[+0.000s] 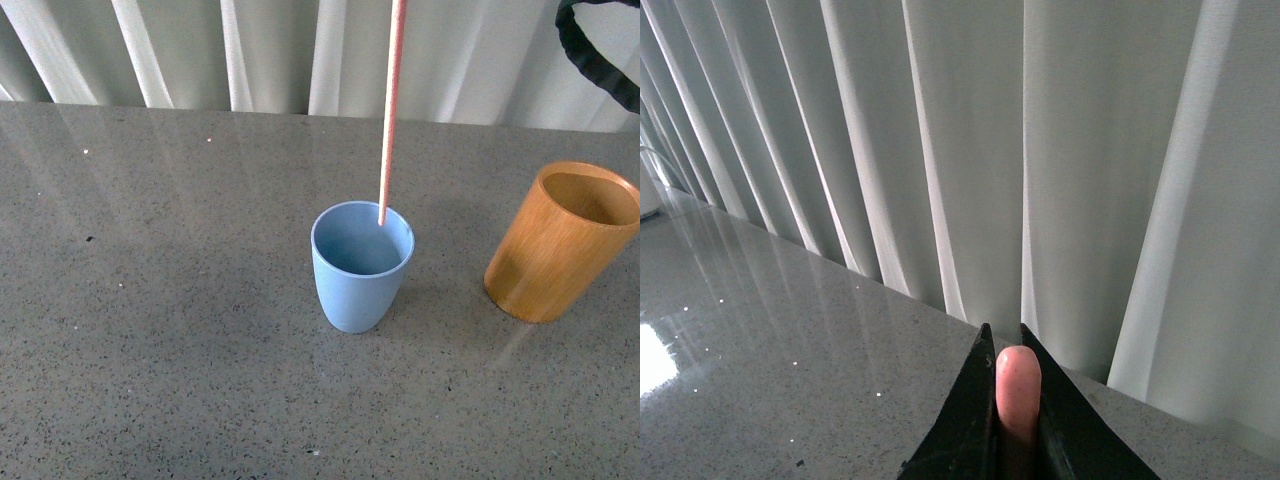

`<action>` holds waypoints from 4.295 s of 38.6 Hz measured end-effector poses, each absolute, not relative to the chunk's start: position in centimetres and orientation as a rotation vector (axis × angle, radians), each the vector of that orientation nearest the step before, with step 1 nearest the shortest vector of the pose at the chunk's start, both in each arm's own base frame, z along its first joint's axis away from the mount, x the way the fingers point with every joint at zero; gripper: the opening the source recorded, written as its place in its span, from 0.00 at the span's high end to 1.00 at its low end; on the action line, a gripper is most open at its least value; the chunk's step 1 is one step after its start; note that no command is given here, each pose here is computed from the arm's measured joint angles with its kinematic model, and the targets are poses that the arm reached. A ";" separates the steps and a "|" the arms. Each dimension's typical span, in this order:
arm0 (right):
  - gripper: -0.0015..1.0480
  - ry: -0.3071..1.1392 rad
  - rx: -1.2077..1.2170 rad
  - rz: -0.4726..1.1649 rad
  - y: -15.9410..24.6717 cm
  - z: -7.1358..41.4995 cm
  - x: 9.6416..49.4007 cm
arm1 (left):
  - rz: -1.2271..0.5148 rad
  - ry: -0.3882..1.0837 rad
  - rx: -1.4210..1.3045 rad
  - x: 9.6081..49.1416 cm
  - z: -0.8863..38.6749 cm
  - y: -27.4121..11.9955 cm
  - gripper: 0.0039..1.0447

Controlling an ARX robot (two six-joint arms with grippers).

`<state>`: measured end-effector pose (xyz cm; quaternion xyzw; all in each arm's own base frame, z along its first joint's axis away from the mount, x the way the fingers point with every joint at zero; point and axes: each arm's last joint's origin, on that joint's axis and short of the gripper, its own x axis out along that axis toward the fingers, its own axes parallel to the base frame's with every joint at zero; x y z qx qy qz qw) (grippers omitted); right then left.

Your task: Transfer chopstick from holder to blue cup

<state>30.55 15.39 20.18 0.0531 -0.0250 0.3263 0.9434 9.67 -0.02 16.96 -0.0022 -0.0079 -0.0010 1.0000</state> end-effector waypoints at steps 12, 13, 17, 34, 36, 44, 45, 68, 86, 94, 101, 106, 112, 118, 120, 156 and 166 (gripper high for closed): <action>0.98 -0.022 0.107 0.693 17.1 18.5 31.9 | -0.002 -0.016 -0.004 9.7 17.0 0.0 0.06; 0.98 -0.013 0.109 0.692 17.3 18.2 32.0 | -0.002 -0.016 -0.004 9.7 17.0 0.0 0.06; 0.98 0.008 0.106 0.695 17.7 17.1 32.1 | -0.002 -0.016 -0.004 9.7 17.0 0.0 0.06; 0.54 0.098 0.122 0.639 18.4 14.7 32.4 | -0.002 -0.016 -0.004 9.7 17.0 0.0 0.06; 0.48 0.085 0.127 0.625 18.2 15.2 32.4 | -0.002 -0.016 -0.004 9.7 17.0 0.0 0.06; 0.19 0.009 0.143 0.562 16.3 18.7 31.5 | -0.002 -0.016 -0.004 9.7 17.0 0.0 0.06; 0.14 0.001 0.138 0.541 15.7 19.3 31.3 | -0.002 -0.016 -0.004 9.7 17.0 0.0 0.06; 0.10 0.234 0.031 -0.170 1.3 21.4 21.8 | -0.002 -0.017 -0.004 9.7 17.0 0.0 0.06; 0.96 0.007 0.003 0.001 0.0 18.6 16.7 | 0.000 -0.017 -0.004 9.7 17.0 0.0 0.06; 0.99 0.012 0.000 0.001 0.0 17.8 15.3 | -0.002 -0.017 -0.004 9.7 17.0 0.0 0.06; 0.99 0.009 0.000 0.002 0.0 17.6 14.5 | -0.002 -0.017 -0.004 9.7 17.0 0.0 0.06; 0.99 -0.001 0.000 0.001 0.0 17.1 13.9 | -0.002 -0.017 -0.004 9.7 17.0 0.0 0.06; 0.99 -0.014 0.000 0.001 0.0 17.2 13.2 | -0.001 -0.017 -0.004 9.7 17.0 0.0 0.06; 0.99 -0.022 0.000 0.001 0.0 17.4 12.8 | -0.001 -0.017 -0.004 9.7 17.0 0.0 0.06; 0.99 -0.023 0.000 0.001 0.0 17.4 12.6 | -0.001 -0.017 -0.004 9.7 17.0 0.0 0.06; 0.99 -0.010 0.001 0.000 0.0 17.0 9.8 | -0.001 -0.017 -0.004 9.7 17.0 0.0 0.06; 0.99 -0.021 0.001 0.000 0.0 17.1 9.7 | -0.002 -0.018 -0.004 9.7 17.0 0.0 0.06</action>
